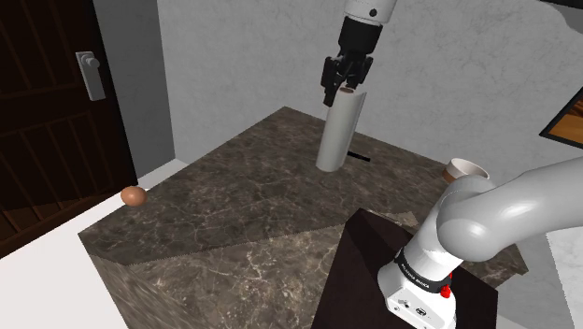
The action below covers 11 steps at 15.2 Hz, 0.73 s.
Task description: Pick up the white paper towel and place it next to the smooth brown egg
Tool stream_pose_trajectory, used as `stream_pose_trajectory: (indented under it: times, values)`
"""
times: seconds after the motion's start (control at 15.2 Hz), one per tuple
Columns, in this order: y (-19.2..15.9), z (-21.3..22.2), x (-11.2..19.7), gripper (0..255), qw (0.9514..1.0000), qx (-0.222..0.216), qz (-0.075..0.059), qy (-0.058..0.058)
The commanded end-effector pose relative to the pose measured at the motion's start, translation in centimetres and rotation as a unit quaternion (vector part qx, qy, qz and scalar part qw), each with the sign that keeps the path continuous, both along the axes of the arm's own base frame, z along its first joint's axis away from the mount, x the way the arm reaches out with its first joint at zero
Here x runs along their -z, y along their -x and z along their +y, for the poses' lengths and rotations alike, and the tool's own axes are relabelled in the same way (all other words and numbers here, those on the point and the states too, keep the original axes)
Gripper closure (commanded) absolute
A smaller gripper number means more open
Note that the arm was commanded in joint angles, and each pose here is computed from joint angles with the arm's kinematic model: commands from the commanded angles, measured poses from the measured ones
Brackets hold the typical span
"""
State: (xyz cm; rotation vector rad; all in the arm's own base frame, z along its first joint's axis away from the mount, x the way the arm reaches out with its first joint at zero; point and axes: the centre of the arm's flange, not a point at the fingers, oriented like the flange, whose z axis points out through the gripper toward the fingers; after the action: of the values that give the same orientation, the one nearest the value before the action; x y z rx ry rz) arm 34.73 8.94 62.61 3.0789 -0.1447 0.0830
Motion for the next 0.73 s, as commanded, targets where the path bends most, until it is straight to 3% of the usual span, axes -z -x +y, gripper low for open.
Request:
stream_pose_trajectory:
  times: [0.0,0.66]
  values:
    - [0.0,-0.1,-1.1,255,1.0,0.0,0.0,0.0]
    - [0.0,-0.1,-6.2,255,1.0,0.0,0.0,0.0]
